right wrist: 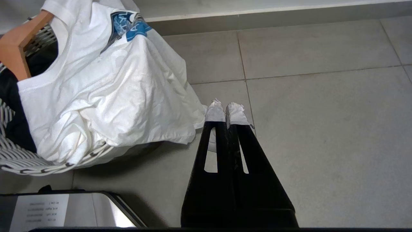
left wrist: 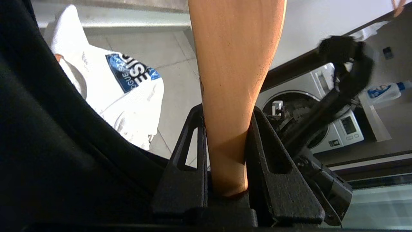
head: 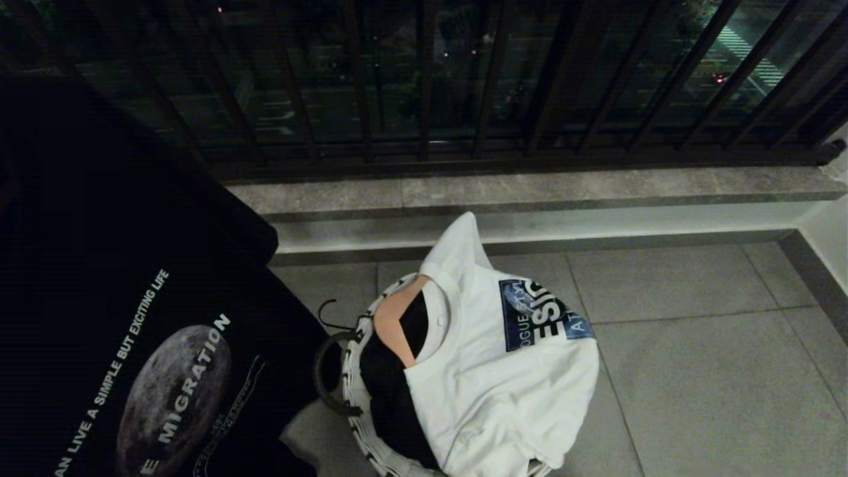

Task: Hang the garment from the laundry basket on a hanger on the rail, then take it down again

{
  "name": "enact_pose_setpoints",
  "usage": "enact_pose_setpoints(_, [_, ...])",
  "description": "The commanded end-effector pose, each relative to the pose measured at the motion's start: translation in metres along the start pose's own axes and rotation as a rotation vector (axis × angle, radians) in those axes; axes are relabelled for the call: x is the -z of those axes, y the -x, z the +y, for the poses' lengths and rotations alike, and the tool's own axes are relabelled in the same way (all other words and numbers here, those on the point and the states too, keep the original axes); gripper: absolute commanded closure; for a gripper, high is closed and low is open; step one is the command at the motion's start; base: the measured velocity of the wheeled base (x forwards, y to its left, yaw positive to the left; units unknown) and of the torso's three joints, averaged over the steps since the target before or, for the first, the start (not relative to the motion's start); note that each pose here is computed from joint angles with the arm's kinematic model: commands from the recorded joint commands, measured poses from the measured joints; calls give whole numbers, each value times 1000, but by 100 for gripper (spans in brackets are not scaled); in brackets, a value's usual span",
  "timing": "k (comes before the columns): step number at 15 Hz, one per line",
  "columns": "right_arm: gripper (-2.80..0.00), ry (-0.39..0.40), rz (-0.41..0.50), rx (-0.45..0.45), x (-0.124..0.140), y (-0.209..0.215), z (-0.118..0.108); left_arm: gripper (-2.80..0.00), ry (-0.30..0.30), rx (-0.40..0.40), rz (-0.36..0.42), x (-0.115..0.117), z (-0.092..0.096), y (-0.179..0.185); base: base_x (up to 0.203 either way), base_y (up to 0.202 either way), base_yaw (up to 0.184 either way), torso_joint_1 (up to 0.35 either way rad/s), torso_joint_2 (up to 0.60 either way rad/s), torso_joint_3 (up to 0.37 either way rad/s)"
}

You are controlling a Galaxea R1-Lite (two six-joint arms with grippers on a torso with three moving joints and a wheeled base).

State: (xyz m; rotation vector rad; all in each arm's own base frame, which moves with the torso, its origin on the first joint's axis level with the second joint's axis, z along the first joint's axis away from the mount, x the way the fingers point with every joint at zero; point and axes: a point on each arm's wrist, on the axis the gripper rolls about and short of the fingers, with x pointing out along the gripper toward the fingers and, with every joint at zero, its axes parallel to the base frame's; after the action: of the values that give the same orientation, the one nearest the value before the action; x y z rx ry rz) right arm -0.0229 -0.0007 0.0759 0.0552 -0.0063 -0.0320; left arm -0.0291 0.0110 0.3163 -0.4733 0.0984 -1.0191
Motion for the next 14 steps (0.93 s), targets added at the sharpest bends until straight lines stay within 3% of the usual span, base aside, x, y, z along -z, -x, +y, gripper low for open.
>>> enact_pose_setpoints(1, [0,0,-1,0,0,0,0,0,-10,20,-33,3,-5,13,0,0,0,0,0,0])
enact_pose_setpoints(8, [0,0,1,0,0,0,0,0,-17,46,-49,14,-10,38,0,0,0,0,0,0])
enact_pose_setpoints(14, [0,0,1,0,0,0,0,0,-7,21,-34,16,-6,32,0,0,0,0,0,0])
